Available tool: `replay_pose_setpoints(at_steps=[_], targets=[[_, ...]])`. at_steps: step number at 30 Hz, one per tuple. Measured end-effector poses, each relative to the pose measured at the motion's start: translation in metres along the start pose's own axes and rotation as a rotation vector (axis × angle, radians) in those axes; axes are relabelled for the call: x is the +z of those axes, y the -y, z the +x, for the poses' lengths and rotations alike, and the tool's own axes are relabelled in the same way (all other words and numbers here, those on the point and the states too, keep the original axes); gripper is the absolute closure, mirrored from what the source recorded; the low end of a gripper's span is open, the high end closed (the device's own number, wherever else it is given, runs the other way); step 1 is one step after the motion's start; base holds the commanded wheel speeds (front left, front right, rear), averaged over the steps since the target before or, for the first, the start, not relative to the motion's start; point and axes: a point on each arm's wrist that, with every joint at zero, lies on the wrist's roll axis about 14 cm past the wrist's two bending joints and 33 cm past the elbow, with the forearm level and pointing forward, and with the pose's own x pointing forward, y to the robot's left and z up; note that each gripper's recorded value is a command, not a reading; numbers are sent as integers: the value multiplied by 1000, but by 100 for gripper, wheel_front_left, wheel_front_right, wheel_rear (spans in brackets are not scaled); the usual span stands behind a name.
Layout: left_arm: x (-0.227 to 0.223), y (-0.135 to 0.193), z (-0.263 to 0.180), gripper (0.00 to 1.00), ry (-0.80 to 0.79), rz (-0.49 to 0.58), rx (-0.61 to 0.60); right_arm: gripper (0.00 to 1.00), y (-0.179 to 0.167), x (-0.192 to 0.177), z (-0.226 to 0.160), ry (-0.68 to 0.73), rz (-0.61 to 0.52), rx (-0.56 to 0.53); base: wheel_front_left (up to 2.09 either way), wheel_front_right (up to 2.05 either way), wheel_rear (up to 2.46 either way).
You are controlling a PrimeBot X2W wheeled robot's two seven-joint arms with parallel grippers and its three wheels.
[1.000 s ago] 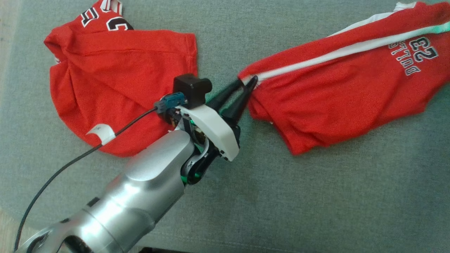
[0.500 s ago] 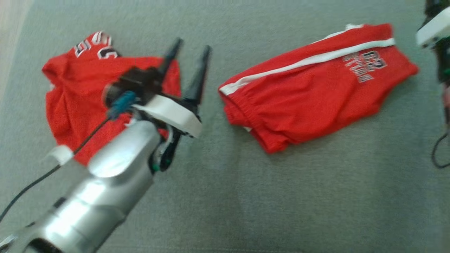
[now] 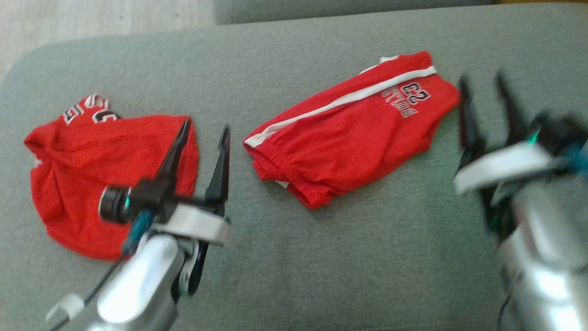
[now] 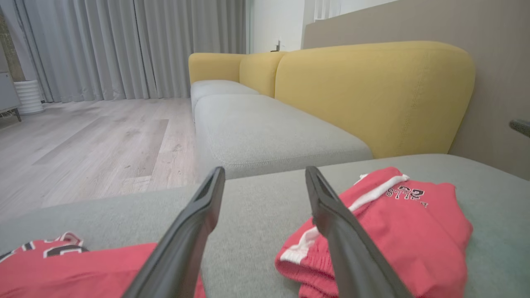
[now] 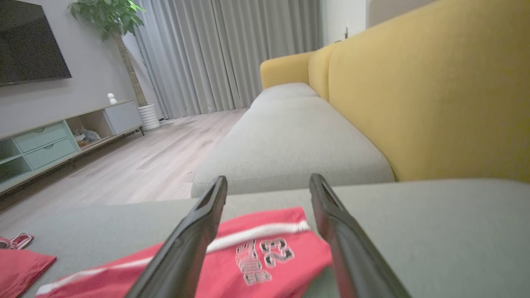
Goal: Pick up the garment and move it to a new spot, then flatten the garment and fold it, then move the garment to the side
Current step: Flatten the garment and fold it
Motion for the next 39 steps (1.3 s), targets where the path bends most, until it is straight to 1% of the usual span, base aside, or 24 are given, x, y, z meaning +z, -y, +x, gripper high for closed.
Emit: replay_pose_setpoints(at_steps=[4,6,8,14,20,22,24,26,29,32,36,37,38,39], targets=[[-21,1,-19,0,-48,6,20,0,-11,-45,-46,-102,57,-36,0,0,0],[-30,2,-27,0,-69,-15,32,0,-11,-57,-61,-132,77,-59,0,0,0],[-35,3,-31,0,-79,-34,34,0,-8,-60,-65,-140,62,-69,0,0,0],[-37,-2,-27,0,-70,-32,29,0,-4,-57,-44,-158,27,-61,0,0,0],[-41,-7,-11,0,-61,-39,22,0,16,-59,4,-230,7,-92,0,0,0],[-45,-12,-6,0,-66,-48,30,0,29,-66,22,-288,-19,-115,0,0,0],[-52,-17,-5,0,-82,-50,39,0,43,-73,38,-338,-5,-151,0,0,0],[-59,-20,-6,0,-96,-55,48,0,50,-86,50,-413,-13,-166,0,0,0],[-66,-28,-7,0,-115,-56,67,0,51,-115,59,-546,-35,-164,0,0,0],[-68,-39,-7,0,-115,-56,96,0,49,-145,58,-671,-57,-151,0,0,0],[-72,-47,-9,0,-129,-45,114,0,47,-150,71,-712,-121,-118,0,0,0],[-73,-49,-9,0,-130,-44,117,59,46,-149,74,-715,-127,-111,0,0,0],[-72,-50,-10,0,-128,-42,122,100,44,-149,75,-719,-133,-104,0,0,0],[-70,-52,-10,0,-124,-40,127,100,42,-150,74,-726,-143,-94,0,0,0]])
